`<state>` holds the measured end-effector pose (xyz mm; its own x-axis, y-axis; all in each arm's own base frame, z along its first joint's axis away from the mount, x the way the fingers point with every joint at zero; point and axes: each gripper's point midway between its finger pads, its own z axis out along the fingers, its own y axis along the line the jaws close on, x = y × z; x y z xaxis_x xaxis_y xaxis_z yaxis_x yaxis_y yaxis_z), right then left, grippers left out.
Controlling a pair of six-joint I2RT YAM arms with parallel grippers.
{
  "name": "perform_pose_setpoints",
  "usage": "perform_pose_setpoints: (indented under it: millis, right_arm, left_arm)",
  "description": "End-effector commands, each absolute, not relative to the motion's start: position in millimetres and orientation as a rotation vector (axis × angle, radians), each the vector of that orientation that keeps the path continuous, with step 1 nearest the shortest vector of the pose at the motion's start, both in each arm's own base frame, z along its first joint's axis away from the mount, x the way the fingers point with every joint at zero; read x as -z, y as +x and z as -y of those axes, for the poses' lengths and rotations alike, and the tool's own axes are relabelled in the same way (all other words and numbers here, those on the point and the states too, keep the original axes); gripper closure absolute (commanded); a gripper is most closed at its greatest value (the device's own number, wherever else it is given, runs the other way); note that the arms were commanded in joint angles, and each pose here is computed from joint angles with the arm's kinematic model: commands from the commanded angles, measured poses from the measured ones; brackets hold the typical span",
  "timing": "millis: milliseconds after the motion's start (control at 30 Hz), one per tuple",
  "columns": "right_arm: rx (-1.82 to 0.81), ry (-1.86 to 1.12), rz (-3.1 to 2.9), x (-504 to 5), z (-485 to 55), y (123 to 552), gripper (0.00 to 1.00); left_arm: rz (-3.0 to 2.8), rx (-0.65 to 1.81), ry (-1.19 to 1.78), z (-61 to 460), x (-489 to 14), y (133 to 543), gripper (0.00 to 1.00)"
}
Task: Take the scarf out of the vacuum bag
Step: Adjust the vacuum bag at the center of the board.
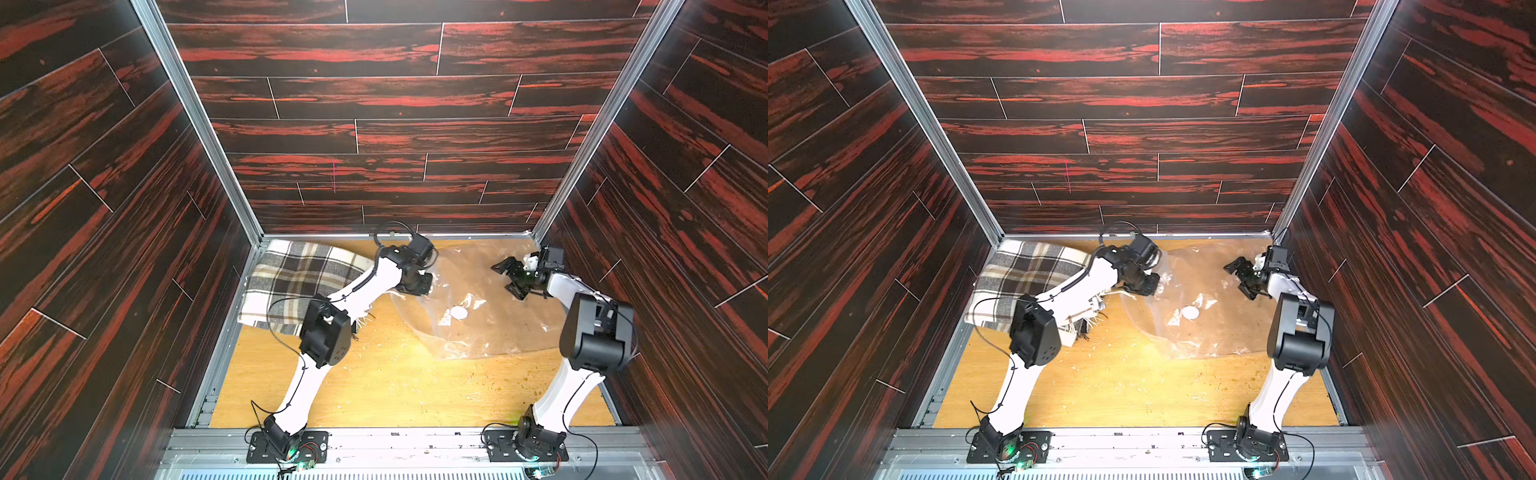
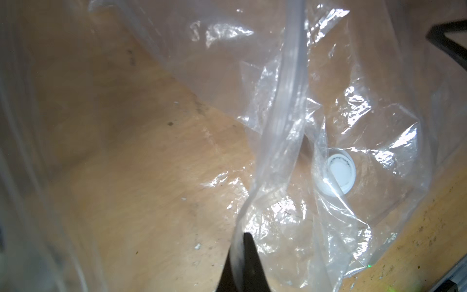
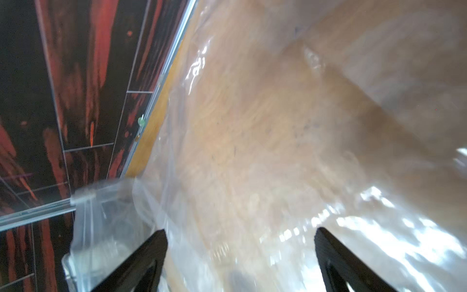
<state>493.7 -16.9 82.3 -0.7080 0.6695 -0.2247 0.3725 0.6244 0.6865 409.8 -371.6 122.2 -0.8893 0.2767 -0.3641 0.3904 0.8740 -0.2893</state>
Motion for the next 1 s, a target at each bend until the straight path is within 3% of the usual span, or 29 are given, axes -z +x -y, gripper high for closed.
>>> perform_pose_setpoints:
  millis: [0,467,967]
  right_arm:
    - [-0.862,0.936,-2.465,-47,20,486,0.06]
    - [-0.691,1.029,-2.576,-2,38,485,0.06]
    - [-0.69,1.074,-2.619,24,39,478,0.06]
  left_arm:
    - [-2.751,0.524,0.505,369,-132,404,1.0]
    - [-2.746,0.503,0.514,359,-133,396,1.0]
    - [-2.771,0.538,0.304,285,-118,385,1.0]
